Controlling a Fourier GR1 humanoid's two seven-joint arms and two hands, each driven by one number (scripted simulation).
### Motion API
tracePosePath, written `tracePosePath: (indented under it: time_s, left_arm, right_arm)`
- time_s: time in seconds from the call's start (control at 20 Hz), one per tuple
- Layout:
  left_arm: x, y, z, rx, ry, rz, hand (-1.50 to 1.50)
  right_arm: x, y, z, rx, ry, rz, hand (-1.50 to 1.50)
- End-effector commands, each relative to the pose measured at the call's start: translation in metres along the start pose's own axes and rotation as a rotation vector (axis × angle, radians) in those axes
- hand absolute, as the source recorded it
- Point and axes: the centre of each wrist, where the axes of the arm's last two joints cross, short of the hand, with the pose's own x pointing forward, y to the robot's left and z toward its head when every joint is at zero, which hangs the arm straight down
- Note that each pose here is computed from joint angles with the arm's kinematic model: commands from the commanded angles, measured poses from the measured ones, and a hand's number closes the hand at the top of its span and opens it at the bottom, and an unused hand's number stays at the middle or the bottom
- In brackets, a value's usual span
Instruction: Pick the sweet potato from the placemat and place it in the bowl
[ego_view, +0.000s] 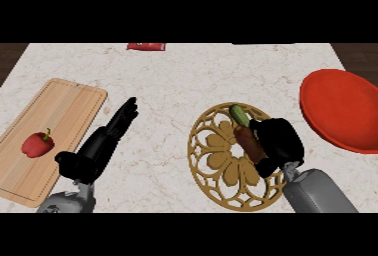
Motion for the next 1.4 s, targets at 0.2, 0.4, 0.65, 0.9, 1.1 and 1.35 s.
tracePosePath:
  time_s: [0.2,0.4,0.65,0.9,1.1,1.35]
  left_arm:
    - [-0.009,0.003,0.008,-0.001,-0.005,-0.004,0.00]
    - [0.005,0.001,-0.003,-0.007,-0.027,-0.002,0.00]
    - [-0.015,-0.006,-0.009,-0.003,-0.026,-0.013,0.00]
    - [-0.008,0.001,-0.015,-0.029,-0.011,0.002,0.00]
    - [-0.011,-0.012,-0.002,-0.041,0.000,0.006,0.00]
    - [-0.008,-0.013,-0.012,-0.028,-0.032,0.001,0.00]
  right_arm:
    - [-0.035,-0.061,0.035,-0.389,-0.003,-0.237,1.50]
    - [-0.052,-0.081,0.054,-0.523,0.012,-0.400,1.50]
    - [-0.094,-0.123,0.066,-0.559,0.057,-0.523,1.50]
    - [-0.143,-0.116,0.036,-0.538,0.190,-0.412,1.50]
    - [-0.163,-0.098,0.020,-0.628,0.245,-0.300,1.50]
    - [-0.207,-0.069,0.003,-0.676,0.294,-0.237,1.50]
